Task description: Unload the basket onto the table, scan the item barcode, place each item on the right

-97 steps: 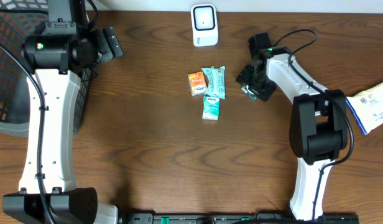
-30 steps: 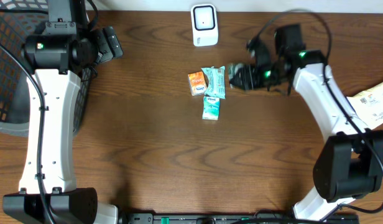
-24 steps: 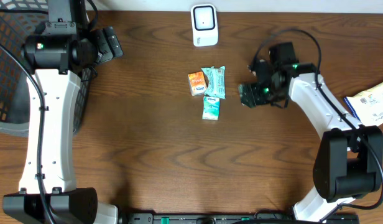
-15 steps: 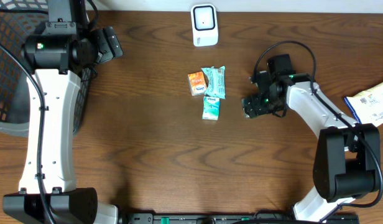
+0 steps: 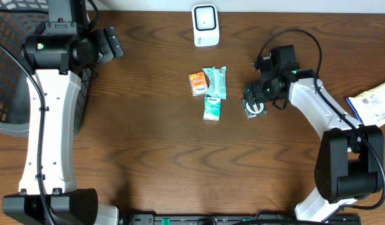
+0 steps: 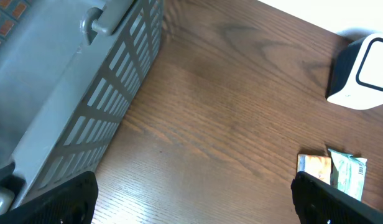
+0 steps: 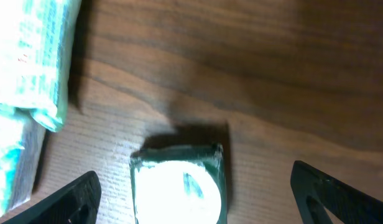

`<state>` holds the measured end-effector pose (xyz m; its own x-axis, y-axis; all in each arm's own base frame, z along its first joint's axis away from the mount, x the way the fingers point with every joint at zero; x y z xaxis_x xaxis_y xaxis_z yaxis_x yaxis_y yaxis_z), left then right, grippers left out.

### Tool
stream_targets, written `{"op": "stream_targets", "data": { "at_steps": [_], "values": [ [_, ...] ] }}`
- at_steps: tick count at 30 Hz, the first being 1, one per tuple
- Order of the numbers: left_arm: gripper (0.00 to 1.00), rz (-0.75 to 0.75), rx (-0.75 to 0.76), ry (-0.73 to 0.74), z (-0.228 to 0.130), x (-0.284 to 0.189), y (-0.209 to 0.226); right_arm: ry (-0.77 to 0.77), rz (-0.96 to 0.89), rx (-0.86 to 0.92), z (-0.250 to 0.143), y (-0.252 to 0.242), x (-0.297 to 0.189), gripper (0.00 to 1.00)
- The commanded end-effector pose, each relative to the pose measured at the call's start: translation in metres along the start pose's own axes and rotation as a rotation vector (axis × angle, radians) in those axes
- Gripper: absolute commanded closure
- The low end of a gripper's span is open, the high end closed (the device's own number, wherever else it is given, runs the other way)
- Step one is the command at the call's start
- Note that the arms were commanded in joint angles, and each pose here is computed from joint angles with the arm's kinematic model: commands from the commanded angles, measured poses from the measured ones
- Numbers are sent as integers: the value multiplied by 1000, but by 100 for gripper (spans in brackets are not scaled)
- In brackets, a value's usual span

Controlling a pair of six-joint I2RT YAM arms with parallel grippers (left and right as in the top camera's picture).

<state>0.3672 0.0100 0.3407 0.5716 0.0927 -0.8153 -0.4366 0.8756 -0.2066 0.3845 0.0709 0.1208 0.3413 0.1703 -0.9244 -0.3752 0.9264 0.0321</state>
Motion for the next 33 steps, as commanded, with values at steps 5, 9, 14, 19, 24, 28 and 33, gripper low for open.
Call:
{"op": "stream_targets", "data": {
  "at_steps": [5, 9, 14, 19, 24, 28, 33],
  "values": [
    [2, 14, -1, -8, 1, -1, 1, 24, 13, -52, 1, 10, 14, 10],
    [2, 14, -1, -8, 1, -1, 1, 71, 24, -51, -6, 12, 30, 10],
    [2, 14, -1, -8, 1, -1, 1, 107, 29, -49, -12, 12, 42, 11],
    [2, 14, -1, -8, 1, -1, 1, 124, 28, -59, -15, 11, 48, 20],
    [2, 14, -1, -8, 1, -1, 1, 131, 26, -64, -17, 11, 51, 25],
    [3, 14, -1, -8, 1, -1, 1, 148, -4, -93, -20, 8, 56, 29],
    [2, 14, -1, -8, 1, -1, 1, 172, -44, -100, -23, 6, 60, 32]
  ]
}}
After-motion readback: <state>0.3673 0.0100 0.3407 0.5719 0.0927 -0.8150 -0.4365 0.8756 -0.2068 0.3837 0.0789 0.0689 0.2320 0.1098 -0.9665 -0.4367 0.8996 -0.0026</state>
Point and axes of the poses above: each gripper's point midway between its finger pads, its own x axis out along the fingers, its own y axis along the line the jaws close on, z = x × y, the point moved 7 cm from there along -x, back along the fingers, and after that the axes turned 8 degrees about -x, right-handed, at the moved point
